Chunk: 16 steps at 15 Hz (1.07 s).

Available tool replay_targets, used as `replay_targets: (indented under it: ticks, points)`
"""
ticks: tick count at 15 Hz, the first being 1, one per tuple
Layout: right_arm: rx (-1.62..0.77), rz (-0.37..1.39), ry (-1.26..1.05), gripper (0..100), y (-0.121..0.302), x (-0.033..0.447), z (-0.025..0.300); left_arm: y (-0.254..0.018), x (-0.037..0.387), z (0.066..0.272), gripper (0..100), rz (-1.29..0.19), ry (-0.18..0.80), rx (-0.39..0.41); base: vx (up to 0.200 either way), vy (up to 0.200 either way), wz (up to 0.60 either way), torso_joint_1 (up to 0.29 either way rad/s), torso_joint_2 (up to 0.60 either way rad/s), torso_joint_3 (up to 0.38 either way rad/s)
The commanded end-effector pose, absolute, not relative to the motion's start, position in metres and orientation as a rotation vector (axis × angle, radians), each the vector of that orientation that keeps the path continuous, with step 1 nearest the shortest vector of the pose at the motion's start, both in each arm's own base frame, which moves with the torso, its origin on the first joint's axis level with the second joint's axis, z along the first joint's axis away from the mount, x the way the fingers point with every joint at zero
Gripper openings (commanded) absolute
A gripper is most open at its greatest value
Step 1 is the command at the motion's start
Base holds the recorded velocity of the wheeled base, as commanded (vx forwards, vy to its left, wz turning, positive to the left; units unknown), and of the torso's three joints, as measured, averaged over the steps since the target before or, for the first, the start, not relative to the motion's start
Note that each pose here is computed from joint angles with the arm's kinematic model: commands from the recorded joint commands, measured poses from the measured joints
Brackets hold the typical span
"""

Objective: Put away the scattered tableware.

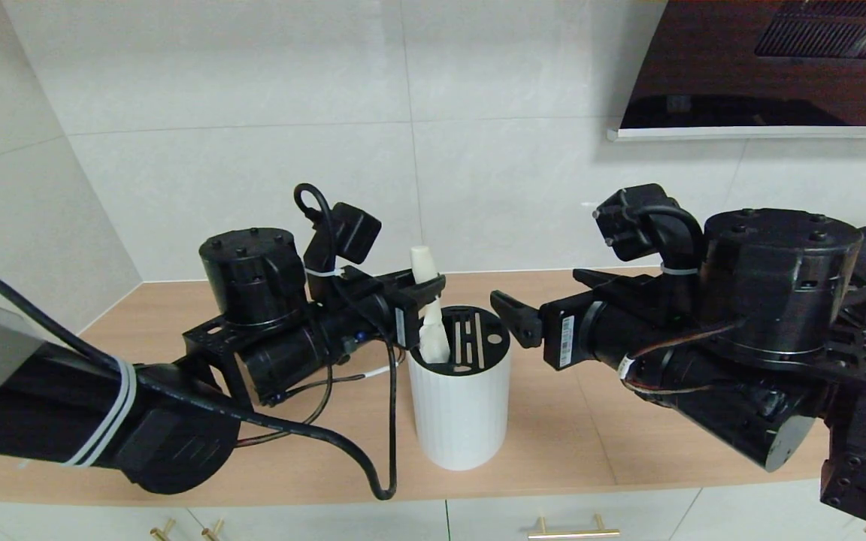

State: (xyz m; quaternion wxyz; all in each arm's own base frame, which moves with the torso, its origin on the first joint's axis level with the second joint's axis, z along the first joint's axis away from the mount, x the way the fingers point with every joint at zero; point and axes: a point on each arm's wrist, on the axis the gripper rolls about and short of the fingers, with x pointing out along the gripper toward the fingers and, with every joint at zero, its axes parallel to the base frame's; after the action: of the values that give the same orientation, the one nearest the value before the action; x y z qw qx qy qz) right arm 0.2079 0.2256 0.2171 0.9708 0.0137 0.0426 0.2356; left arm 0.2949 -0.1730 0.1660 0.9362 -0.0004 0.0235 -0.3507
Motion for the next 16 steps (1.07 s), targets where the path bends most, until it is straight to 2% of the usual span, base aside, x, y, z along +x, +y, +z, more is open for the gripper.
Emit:
replay_targets:
  ticks: [1, 4, 13, 14, 16]
  points:
    - [0.026, 0.475, 0.088, 100, 0.226, 0.208, 0.216, -0.179, 0.304, 0.146, 0, -0.710, 0.078, 0.005, 0.000, 0.000, 0.00, 0.000, 0.00, 0.000]
    - [0.027, 0.477, 0.087, 100, 0.226, 0.208, 0.217, -0.184, 0.311, 0.133, 0, -0.690, 0.086, 0.017, 0.000, 0.000, 0.00, 0.000, 0.00, 0.000]
    - [0.027, 0.477, 0.087, 100, 0.226, 0.208, 0.217, -0.186, 0.311, 0.129, 0, -0.688, 0.095, 0.023, 0.000, 0.000, 0.00, 0.000, 0.00, 0.000]
    - [0.027, 0.477, 0.087, 100, 0.226, 0.208, 0.217, -0.186, 0.311, 0.131, 100, -0.676, 0.085, 0.018, 0.000, 0.000, 0.00, 0.000, 0.00, 0.000]
    - [0.027, 0.475, 0.087, 100, 0.226, 0.208, 0.217, -0.188, 0.311, 0.135, 100, -0.669, 0.056, 0.010, 0.000, 0.000, 0.00, 0.000, 0.00, 0.000]
